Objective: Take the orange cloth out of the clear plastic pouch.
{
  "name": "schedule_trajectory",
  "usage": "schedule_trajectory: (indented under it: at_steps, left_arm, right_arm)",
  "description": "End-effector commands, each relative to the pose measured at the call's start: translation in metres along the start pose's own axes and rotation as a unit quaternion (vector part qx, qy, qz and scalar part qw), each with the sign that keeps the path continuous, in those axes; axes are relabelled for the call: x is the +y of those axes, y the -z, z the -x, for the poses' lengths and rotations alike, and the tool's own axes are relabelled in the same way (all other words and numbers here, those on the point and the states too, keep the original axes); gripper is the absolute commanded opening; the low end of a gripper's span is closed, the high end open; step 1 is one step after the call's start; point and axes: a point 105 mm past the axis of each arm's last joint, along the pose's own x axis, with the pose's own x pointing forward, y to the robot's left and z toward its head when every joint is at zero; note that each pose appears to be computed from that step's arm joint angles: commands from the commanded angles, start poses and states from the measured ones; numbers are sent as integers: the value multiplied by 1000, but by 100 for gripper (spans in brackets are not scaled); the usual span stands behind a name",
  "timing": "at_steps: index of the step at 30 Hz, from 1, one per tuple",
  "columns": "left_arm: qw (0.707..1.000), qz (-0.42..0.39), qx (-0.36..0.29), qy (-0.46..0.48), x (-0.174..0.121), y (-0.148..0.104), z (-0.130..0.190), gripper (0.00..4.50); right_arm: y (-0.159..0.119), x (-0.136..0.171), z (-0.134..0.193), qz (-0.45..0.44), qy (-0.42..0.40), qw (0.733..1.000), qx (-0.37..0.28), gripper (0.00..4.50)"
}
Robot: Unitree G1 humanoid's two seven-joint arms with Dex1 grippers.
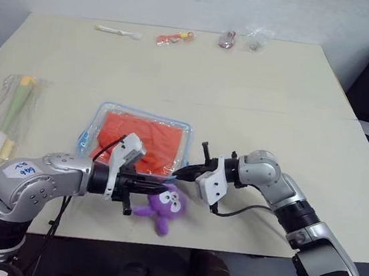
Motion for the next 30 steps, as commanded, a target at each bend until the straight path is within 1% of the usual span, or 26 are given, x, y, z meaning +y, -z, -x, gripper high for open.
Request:
schedule_trajectory:
  at_steps: [1,8,16,22,25,28,30]
  left_arm:
    - [999,-39,5,-17,-3,-3,17,2]
    - [998,-55,-5,-39,-9,-4,50,2]
    - [994,-27,-8,-102,-10,9,93,2]
    - [992,-21,-16,-121,-11,13,102,2]
    - [989,-12,-20,-144,-5,17,112,2]
    - [980,1,-26,-197,9,20,142,2]
    - [976,3,-26,-216,14,22,155,2]
  right_arm:
    - [-7,-10,8,7,22,1000,-16,0]
    - [-7,-10,26,8,24,1000,-9,0]
    - [0,-5,55,16,24,999,17,0]
    - [3,-7,61,-7,35,999,15,0]
    - [5,-3,63,4,31,999,22,0]
    - [10,2,73,27,20,999,36,0]
    - [12,4,77,40,16,998,41,0]
